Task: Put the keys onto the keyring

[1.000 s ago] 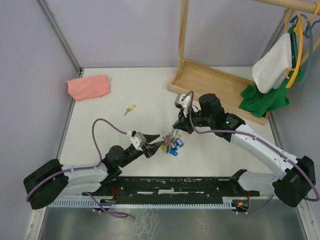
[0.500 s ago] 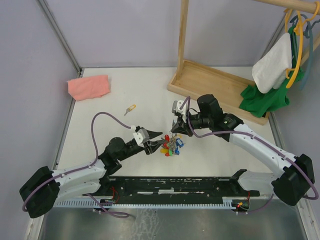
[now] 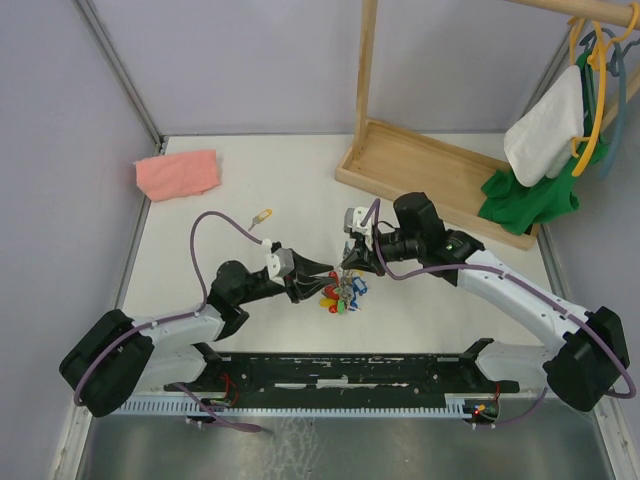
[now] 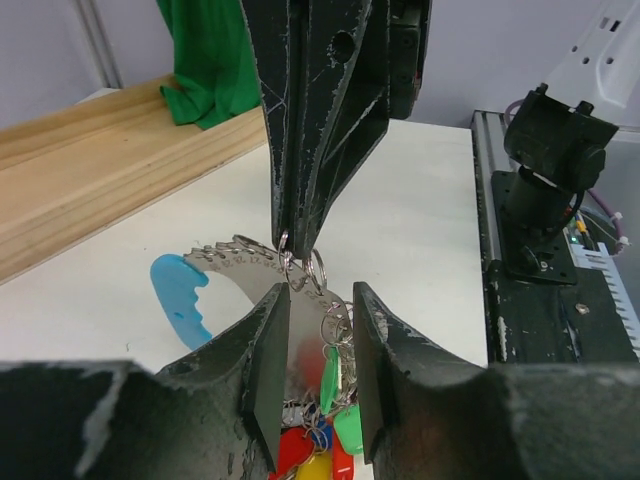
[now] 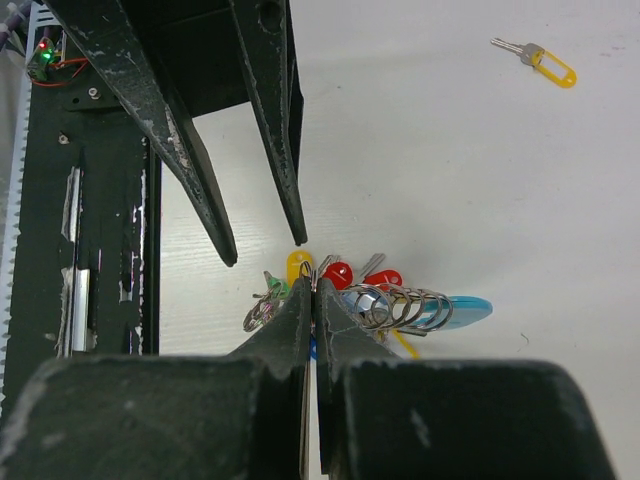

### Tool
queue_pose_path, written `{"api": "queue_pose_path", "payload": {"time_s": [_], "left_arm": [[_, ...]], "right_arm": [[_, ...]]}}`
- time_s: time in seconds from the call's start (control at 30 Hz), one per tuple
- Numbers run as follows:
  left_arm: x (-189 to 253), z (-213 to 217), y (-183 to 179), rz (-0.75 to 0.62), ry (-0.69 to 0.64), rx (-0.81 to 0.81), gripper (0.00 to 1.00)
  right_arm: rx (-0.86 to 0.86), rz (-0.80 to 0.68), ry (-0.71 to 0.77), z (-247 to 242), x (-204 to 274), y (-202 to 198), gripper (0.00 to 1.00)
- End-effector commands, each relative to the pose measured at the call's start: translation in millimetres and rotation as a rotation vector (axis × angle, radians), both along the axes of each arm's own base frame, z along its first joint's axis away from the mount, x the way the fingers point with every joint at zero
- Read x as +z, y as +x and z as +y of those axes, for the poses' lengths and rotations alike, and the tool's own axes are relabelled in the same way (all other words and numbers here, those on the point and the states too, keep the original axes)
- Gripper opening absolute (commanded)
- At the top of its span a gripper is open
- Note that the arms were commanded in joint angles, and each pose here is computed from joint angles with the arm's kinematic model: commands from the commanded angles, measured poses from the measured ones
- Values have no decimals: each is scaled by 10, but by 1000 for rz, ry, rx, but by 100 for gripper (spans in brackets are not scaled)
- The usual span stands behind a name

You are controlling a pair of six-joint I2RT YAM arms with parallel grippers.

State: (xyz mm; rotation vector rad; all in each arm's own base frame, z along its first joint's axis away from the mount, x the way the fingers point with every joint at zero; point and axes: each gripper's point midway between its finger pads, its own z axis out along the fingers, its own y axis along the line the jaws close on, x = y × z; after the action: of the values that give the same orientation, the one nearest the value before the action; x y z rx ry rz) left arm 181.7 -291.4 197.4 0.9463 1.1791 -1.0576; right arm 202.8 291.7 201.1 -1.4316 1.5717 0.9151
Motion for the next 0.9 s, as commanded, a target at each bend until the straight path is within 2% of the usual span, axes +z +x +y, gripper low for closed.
{"api": "queue_pose_path", "payload": {"time_s": [0.0,0.37,0.63,0.87], "left_arm": [[322,-77,-42,-48,-80,-72,37],[250,-76,134,12,-73,-6,35],[143,-126,171,63,-51,-12,33],[148,-160,154,69,-50,-37,27]], "right_arm": [[46,-87,86,64,260,-7,1],[56,-90,95,68,270,-30,1],[55,-89,100,72,274,-29,1],[57,-87,108,84,280,-32,1]]}}
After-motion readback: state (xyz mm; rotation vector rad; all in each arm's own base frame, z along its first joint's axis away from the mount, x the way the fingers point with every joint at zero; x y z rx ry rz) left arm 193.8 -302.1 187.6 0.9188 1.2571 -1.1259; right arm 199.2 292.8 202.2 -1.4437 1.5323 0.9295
